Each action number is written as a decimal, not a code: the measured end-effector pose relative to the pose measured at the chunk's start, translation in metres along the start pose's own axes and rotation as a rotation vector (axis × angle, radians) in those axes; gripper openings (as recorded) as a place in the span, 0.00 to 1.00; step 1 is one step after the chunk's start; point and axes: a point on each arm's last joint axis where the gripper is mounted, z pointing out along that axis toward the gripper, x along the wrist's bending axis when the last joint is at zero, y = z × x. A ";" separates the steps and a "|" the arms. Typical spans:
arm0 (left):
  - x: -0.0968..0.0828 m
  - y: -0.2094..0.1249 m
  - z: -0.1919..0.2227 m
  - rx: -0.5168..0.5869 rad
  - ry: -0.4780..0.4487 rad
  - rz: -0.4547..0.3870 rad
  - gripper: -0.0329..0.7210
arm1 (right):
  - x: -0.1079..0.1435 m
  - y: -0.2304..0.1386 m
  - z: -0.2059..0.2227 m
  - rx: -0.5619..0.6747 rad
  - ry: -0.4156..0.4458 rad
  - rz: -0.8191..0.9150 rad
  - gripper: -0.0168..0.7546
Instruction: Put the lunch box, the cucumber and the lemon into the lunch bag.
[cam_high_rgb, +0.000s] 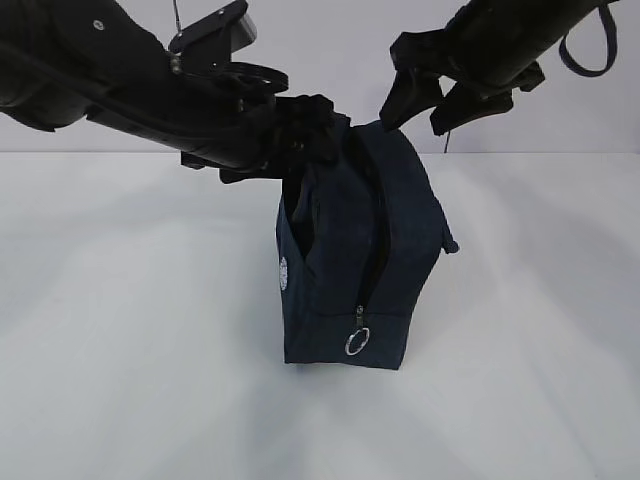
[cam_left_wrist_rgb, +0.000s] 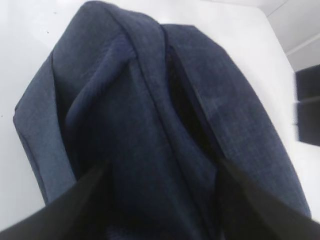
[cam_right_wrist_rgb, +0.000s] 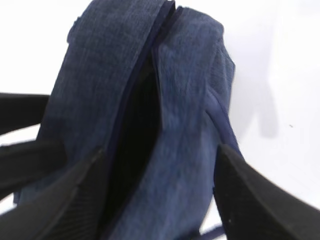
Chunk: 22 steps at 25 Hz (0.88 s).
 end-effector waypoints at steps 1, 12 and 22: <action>0.001 0.000 0.000 0.007 0.001 -0.002 0.65 | 0.001 -0.001 -0.004 0.006 -0.003 -0.007 0.70; -0.015 0.012 -0.052 0.034 -0.040 0.118 0.65 | 0.020 -0.018 -0.052 0.099 0.017 -0.048 0.70; -0.025 0.002 -0.098 0.187 -0.035 0.280 0.65 | 0.036 -0.064 -0.099 0.068 0.017 -0.005 0.70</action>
